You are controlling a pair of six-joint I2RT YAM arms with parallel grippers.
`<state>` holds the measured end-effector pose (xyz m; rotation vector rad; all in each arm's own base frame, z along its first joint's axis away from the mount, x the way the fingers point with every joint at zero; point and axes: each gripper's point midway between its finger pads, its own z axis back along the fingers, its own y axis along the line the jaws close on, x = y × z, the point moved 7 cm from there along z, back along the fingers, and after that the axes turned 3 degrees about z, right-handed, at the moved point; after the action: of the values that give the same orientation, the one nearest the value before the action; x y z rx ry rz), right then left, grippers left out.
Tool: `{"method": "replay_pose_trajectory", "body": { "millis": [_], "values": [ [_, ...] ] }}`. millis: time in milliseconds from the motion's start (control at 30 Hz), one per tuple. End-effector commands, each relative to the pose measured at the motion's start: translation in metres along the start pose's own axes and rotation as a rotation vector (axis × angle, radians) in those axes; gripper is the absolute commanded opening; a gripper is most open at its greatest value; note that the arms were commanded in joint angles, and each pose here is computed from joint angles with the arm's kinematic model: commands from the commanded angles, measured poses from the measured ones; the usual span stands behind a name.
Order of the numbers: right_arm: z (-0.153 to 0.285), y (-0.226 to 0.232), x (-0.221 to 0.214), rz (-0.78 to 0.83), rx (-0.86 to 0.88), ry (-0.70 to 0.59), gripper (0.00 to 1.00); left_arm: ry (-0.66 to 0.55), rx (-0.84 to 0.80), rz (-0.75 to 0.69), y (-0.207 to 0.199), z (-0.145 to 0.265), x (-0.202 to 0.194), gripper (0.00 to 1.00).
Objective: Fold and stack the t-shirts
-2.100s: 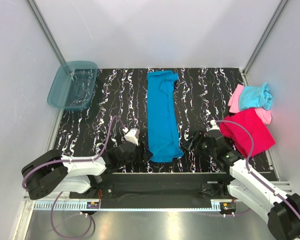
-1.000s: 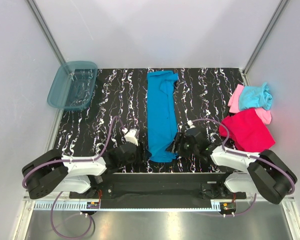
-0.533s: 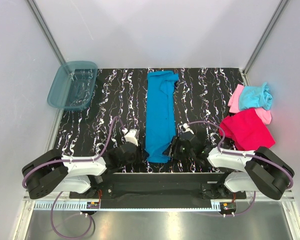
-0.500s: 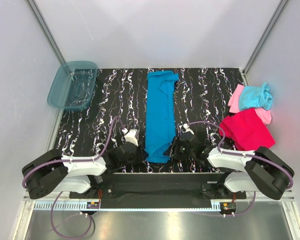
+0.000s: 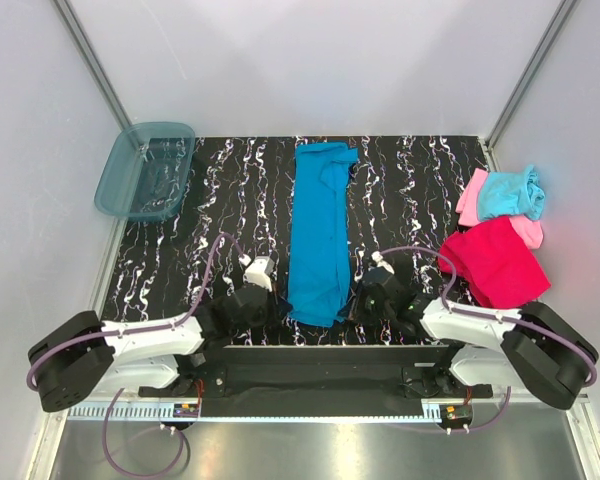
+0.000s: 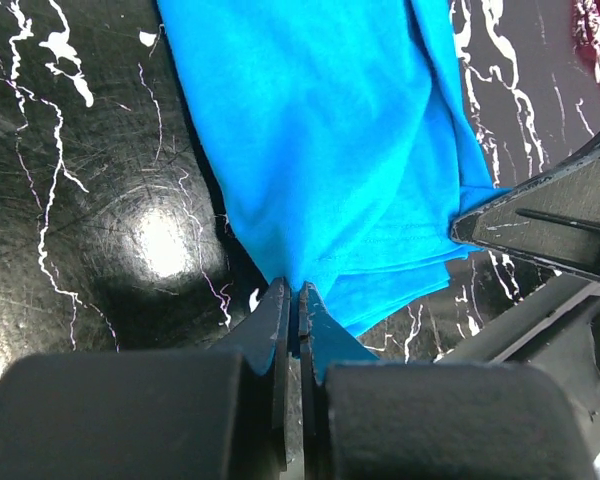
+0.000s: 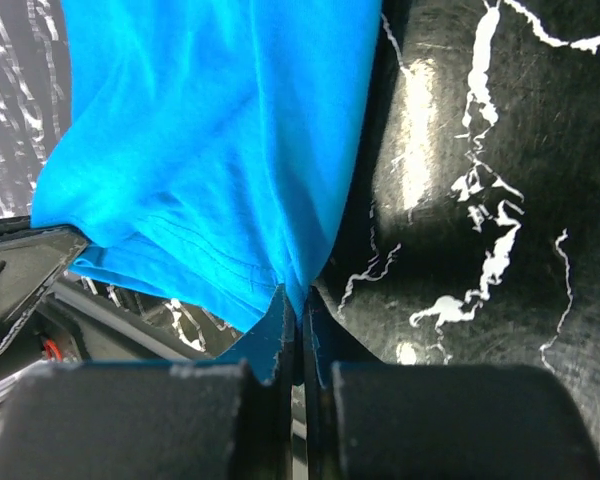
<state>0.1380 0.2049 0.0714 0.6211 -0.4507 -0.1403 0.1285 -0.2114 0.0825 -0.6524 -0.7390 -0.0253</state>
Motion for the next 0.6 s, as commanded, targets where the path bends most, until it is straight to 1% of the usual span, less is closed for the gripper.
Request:
{"method": "replay_pose_trajectory", "body": {
  "millis": [0, 33, 67, 133, 267, 333, 367, 400, 433, 500, 567],
  "values": [
    [0.008, 0.003, 0.002, 0.009, 0.002, -0.028, 0.00, -0.063, -0.043, -0.004, -0.016, 0.005, 0.016, 0.00],
    [0.010, 0.004, 0.003, 0.011, 0.006, -0.033, 0.00, -0.066, -0.049, -0.003, -0.018, 0.006, 0.018, 0.00],
    [0.013, 0.011, 0.010, 0.012, 0.025, -0.071, 0.00, -0.074, -0.060, -0.001, -0.021, 0.009, 0.020, 0.00],
    [0.019, 0.014, 0.013, 0.018, 0.017, -0.075, 0.00, -0.074, -0.068, -0.003, -0.025, 0.011, 0.023, 0.00],
    [0.031, 0.036, 0.031, 0.043, 0.058, -0.127, 0.00, -0.082, -0.084, -0.011, -0.034, 0.015, 0.031, 0.00],
    [0.031, 0.042, 0.033, 0.060, 0.064, -0.121, 0.00, -0.086, -0.095, -0.017, -0.039, 0.015, 0.034, 0.00],
    [0.029, 0.041, 0.032, 0.062, 0.059, -0.110, 0.03, -0.079, -0.091, -0.019, -0.039, 0.014, 0.033, 0.00],
    [0.028, 0.041, 0.030, 0.064, 0.058, -0.095, 0.08, -0.077, -0.091, -0.018, -0.039, 0.013, 0.032, 0.00],
    [0.026, 0.038, 0.029, 0.062, 0.053, -0.085, 0.16, -0.073, -0.089, -0.014, -0.039, 0.013, 0.031, 0.00],
    [0.022, 0.035, 0.025, 0.049, 0.056, -0.076, 0.30, -0.069, -0.084, -0.010, -0.035, 0.013, 0.027, 0.00],
    [0.020, 0.029, 0.018, 0.034, 0.058, -0.050, 0.35, -0.070, -0.077, -0.004, -0.032, 0.013, 0.025, 0.00]
  ]
}}
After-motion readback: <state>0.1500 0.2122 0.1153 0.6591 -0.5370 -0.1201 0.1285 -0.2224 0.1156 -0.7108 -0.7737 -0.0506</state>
